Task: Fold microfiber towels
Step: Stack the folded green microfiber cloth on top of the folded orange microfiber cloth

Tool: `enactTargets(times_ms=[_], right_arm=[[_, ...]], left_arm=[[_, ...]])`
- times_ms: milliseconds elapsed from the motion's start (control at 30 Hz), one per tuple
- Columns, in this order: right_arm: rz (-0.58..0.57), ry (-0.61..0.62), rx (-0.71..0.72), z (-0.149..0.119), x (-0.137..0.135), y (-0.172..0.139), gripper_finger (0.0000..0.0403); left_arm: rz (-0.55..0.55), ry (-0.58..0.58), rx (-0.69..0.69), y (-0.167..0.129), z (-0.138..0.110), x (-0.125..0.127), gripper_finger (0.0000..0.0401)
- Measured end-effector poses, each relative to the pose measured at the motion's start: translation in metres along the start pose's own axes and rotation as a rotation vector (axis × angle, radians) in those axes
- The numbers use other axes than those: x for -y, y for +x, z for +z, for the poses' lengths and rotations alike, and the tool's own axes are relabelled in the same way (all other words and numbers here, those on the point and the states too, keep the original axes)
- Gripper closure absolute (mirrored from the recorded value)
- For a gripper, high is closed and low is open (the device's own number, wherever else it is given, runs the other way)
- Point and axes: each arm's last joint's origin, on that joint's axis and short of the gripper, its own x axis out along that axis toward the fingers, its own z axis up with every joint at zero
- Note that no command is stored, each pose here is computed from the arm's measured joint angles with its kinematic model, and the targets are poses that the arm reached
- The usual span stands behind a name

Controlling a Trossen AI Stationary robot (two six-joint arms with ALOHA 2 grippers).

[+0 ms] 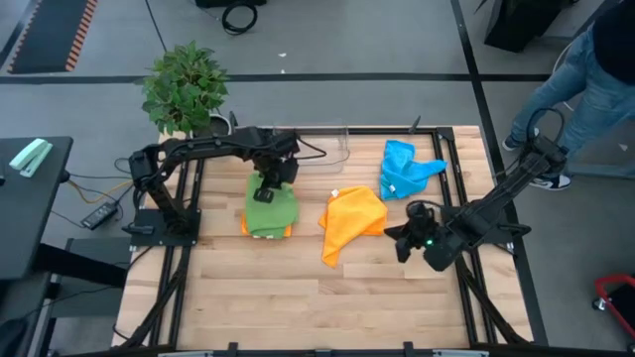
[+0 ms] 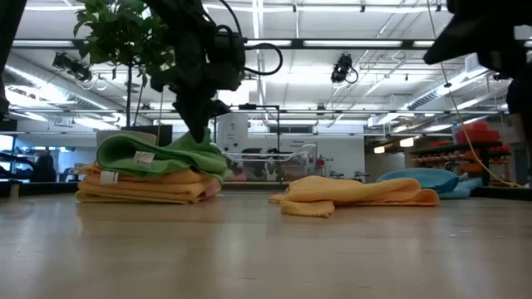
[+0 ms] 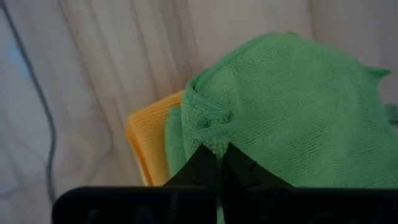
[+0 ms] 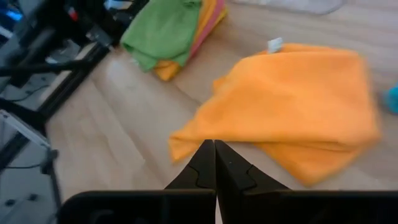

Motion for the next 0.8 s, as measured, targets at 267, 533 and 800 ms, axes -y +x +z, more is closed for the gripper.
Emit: enactTargets(times_ms=[267,533,800], right_arm=[[0.06,0.005,-0.033,0.007,-0.026,0.077,0.0351],[0.205,0.089,0.043,0.041,-0.028,0.158,0.0267],[0.158,-0.053,0.066,0.088,-0.033,0.227,0.0209]], left_arm=[[-0.049,0.055,-0.04,-0.008,-0.007,0.007,0.0396],[-0.058,0.07,0.032,-0.039,-0.023,0.01,0.0396],[-0.033,0.059,0.092,-0.048,-0.03,0.002,0.0396]])
